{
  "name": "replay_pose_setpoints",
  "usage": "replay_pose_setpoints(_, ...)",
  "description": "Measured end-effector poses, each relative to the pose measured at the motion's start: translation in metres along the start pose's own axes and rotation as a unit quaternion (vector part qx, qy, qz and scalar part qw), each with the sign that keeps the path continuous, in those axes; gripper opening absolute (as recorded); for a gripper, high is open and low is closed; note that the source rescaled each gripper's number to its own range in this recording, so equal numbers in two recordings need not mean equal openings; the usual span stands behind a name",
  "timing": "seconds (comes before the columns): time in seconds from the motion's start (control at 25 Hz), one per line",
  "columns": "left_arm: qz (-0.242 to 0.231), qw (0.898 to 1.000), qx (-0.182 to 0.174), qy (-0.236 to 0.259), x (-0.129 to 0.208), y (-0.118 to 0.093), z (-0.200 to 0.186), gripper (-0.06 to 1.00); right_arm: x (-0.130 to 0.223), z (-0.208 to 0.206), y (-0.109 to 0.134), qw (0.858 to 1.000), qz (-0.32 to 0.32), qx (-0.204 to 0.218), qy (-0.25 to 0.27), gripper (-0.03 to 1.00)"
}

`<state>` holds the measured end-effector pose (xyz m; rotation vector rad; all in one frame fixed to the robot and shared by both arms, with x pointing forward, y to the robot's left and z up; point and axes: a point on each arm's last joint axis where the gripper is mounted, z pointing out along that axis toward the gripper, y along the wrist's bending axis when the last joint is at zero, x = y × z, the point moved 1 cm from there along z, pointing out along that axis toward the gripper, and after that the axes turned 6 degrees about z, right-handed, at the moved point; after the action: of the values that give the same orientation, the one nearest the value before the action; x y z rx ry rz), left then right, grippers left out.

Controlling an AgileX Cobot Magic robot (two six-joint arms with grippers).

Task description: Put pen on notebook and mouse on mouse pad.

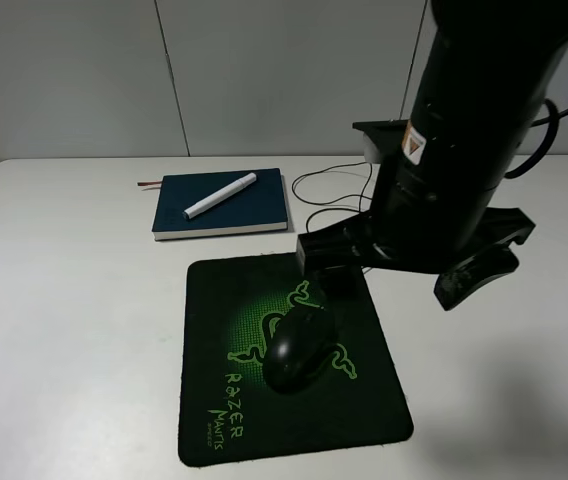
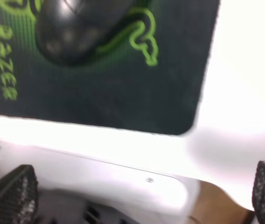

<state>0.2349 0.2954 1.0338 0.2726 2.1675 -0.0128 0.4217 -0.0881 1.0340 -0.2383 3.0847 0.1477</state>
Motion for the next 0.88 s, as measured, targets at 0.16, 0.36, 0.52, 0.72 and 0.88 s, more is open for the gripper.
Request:
replay_pose_setpoints(0.16, 0.0, 1.0, 0.0, 0.0, 0.0, 0.0, 0.0, 1.0, 0.007, -0.021, -0.009, 0.998, -0.062, -0.004, -0.033, 1.0)
replay_pose_setpoints(0.36, 0.0, 1.0, 0.0, 0.0, 0.0, 0.0, 0.0, 1.0, 0.028, -0.037, -0.028, 0.992, -0.106, -0.011, -0.061, 1.0)
replay_pose_setpoints(0.52, 0.0, 1.0, 0.0, 0.0, 0.0, 0.0, 0.0, 1.0, 0.054, -0.044, -0.05, 0.987, -0.137, -0.014, -0.082, 1.0)
replay_pose_setpoints(0.72, 0.0, 1.0, 0.0, 0.0, 0.0, 0.0, 0.0, 1.0, 0.088, -0.053, -0.078, 0.979, -0.163, -0.032, -0.121, 1.0)
replay_pose_setpoints(0.88, 0.0, 1.0, 0.0, 0.0, 0.0, 0.0, 0.0, 1.0, 0.109, -0.073, -0.097, 0.967, -0.165, -0.056, -0.184, 1.0)
